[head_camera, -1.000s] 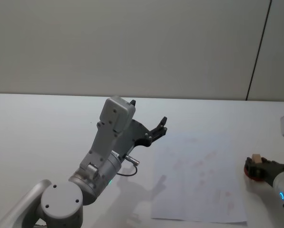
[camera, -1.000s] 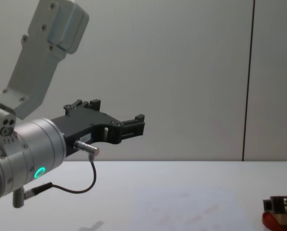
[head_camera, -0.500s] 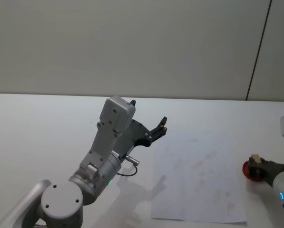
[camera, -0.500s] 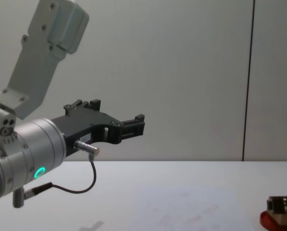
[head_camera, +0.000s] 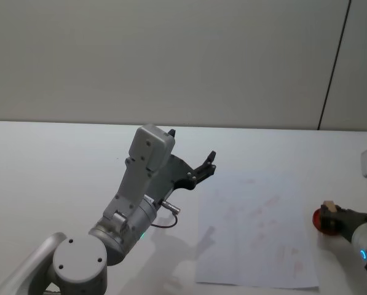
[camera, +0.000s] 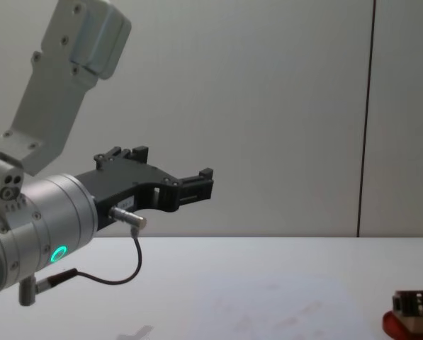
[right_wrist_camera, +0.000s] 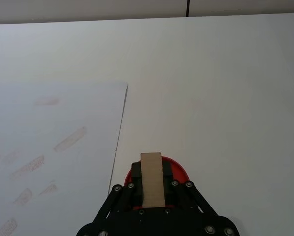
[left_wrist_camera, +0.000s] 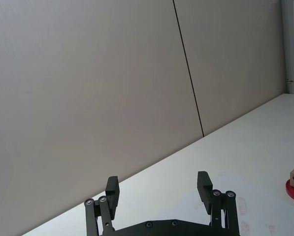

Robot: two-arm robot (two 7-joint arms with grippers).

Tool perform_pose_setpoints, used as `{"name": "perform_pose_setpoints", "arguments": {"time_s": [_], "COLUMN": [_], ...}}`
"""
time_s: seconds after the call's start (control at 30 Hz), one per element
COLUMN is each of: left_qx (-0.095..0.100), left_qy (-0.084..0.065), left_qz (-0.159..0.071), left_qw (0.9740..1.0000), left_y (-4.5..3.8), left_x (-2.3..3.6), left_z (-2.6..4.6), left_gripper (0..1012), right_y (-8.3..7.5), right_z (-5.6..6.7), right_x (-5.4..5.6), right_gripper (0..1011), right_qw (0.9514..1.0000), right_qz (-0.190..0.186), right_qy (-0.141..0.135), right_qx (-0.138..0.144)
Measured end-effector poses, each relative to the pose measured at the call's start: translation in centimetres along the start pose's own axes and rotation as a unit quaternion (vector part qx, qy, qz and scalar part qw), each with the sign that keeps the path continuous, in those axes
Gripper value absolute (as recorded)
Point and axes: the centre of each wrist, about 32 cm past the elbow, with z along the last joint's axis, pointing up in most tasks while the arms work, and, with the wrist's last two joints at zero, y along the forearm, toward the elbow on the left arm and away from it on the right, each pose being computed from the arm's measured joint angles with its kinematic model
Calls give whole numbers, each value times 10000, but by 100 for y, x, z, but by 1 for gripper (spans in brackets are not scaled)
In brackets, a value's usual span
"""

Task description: Use the one hand to pick up the stamp and affix it onto the A4 paper.

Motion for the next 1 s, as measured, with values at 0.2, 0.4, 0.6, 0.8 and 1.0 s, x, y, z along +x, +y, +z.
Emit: {"name": "perform_pose_setpoints", "arguments": {"time_s": [0.2,0.4,0.6,0.8,1.0], "left_qx": [0,0,0,0,0], "left_qy": [0,0,0,0,0], "left_qz": [0,0,0,0,0], "left_qw": [10000,10000,10000,10000,10000], "left_y": [0,0,0,0,0], "left_x": [0,0,0,0,0], "left_z": [0,0,0,0,0], "left_gripper": [1002,1002,1002,1002,1002], "right_y": [16,45,63,81,66], "right_z": [-18,-22,-20,-11,79], "right_x": [-15,-24,-31,-43,-35], "right_gripper": [219,219,219,219,219], "right_qw": [10000,9999,9999,9998,9989], "right_qz": [37,69,70,29,-28], "right_qy": [-23,-38,-60,-157,-463], "right_qx": [-56,-106,-121,-80,87]}}
